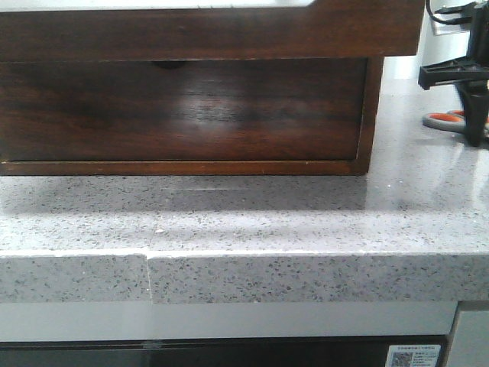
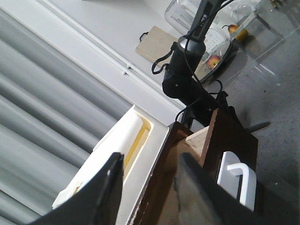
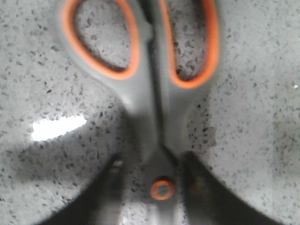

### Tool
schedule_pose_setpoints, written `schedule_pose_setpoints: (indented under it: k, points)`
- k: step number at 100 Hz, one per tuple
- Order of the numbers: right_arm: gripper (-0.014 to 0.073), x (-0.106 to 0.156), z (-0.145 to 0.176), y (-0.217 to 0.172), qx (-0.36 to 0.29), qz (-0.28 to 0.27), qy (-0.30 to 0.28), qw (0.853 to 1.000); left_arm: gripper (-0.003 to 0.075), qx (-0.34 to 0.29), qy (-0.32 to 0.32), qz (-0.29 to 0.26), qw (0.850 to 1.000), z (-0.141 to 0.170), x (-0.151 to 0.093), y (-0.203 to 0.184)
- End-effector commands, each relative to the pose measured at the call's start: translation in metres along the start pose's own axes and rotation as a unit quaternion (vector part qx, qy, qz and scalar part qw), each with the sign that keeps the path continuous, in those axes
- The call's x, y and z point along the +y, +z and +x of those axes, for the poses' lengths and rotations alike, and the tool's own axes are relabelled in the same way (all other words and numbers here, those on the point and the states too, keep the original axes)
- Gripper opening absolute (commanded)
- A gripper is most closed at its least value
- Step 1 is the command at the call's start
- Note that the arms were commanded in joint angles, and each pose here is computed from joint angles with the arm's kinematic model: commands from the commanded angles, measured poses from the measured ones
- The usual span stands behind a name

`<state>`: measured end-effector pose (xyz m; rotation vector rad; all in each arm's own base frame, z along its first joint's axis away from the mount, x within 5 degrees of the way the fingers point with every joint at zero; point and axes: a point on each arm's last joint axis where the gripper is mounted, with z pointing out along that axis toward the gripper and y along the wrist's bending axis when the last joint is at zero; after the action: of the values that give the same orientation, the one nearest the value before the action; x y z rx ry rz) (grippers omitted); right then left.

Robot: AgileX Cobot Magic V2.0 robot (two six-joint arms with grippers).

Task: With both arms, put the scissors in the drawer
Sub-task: 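Lift the scissors with the right gripper and carry them over the drawer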

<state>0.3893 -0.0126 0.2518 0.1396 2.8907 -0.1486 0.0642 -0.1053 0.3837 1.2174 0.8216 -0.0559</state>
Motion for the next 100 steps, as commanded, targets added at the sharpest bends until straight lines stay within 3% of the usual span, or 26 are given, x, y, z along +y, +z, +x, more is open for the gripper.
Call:
schedule_pose_setpoints:
  k: [1, 8, 29, 55, 81, 100]
  points:
    - [0.0018, -0.007, -0.004, -0.01, -0.019, 0.017, -0.009, 1.0, 0.0262, -0.043, -0.013, -0.02, 0.999, -0.013, 0.011, -0.002]
    - [-0.007, -0.009, -0.003, -0.009, -0.017, 0.017, -0.007, 1.0, 0.0262, -0.043, -0.013, -0.02, 0.999, -0.013, 0.011, -0.002]
    - [-0.0067, -0.01, -0.003, -0.021, -0.032, 0.014, -0.004, 0.999, 0.0262, -0.043, -0.013, -0.02, 0.999, -0.013, 0.011, -0.002]
    - [-0.0067, -0.016, 0.004, -0.109, -0.146, -0.011, -0.006, 0.989, 0.0262, -0.022, -0.013, -0.015, 1.0, -0.009, 0.01, -0.002]
    - [-0.0067, -0.02, 0.034, -0.224, -0.304, -0.06, -0.021, 0.95, 0.0262, -0.022, -0.015, -0.015, 1.0, -0.009, 0.01, -0.002]
    - [-0.0067, -0.007, 0.063, -0.294, -0.407, -0.092, -0.097, 0.903, 0.0262, -0.022, -0.015, -0.015, 1.0, -0.009, 0.01, -0.002]
